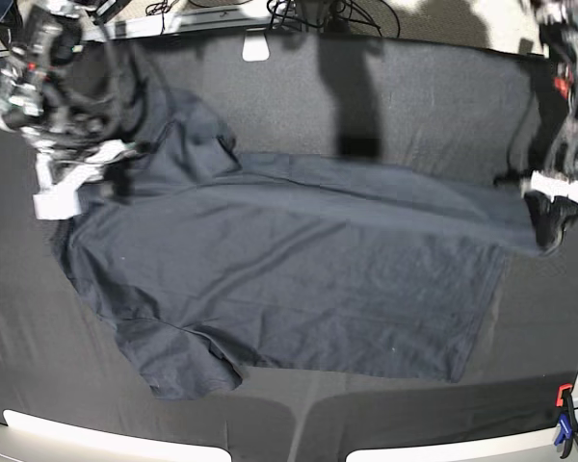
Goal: Layout the t-shirt on the table in an organized manner, then fold the t-shirt properly
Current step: 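Lower the shirt edge and release it from both grippers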
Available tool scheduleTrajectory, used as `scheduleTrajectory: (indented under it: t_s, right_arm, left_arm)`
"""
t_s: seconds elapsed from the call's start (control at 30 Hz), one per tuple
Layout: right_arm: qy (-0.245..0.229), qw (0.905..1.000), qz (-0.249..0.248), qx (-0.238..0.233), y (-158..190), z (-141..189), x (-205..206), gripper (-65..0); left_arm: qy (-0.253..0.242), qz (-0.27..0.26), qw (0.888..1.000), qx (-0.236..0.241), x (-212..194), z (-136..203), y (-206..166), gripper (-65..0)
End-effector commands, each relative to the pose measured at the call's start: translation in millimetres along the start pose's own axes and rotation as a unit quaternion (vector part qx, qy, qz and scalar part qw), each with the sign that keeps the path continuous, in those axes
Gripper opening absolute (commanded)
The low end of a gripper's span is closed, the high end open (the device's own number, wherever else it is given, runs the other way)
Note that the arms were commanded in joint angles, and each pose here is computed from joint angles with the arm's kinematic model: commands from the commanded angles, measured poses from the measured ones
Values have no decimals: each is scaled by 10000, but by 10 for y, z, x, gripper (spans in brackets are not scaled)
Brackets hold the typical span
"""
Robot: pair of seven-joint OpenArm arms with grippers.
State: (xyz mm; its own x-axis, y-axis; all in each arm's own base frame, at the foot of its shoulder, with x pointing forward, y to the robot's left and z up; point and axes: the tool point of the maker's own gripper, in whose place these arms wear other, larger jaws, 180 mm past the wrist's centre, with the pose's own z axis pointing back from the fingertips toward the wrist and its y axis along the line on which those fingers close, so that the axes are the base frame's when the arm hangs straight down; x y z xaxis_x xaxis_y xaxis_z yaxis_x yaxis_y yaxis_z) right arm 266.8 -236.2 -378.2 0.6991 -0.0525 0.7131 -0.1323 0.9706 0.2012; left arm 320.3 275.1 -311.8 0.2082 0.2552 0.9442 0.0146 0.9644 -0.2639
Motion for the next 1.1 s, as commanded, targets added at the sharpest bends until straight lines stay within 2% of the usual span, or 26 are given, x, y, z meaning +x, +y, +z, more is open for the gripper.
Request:
scheduleTrajectory:
  t_s: [0.0, 0.23, 0.53, 0.6, 0.7, 0.77, 0.9, 1.07]
  right_arm:
    - [-301, 9995, 70, -51, -6, 10, 176, -650]
    - [-325, 9985, 229, -375, -42, -167, 321, -650]
    - [-86, 9994, -200, -281, -167, -506, 374, -650]
    - [32, 9995, -171, -251, -159, -513, 365, -600]
    - [253, 9996, 95, 51, -62, -509, 334, -451]
    - [305, 9988, 212, 329, 20, -489, 325, -408]
    - [273, 9988, 205, 342, -29, -429, 361, -408]
    - [-175, 9995, 161, 228, -108, -245, 577, -408]
  left_arm:
    - [-153, -6, 9999, 44, 94, -21, 72, -650]
    - [67, 407, 9989, 233, -127, -214, 372, -650]
    - [102, 515, 9984, 208, -143, -319, 453, -650]
    - [145, 503, 9984, 197, -158, -316, 450, -650]
    - [271, 434, 9986, 110, -177, -311, 439, -500]
    - [290, 269, 9991, -134, -130, -297, 397, -413]
    - [603, 115, 9979, -193, -70, -237, 522, -394]
    - [959, 151, 9950, -242, 16, -157, 657, -394]
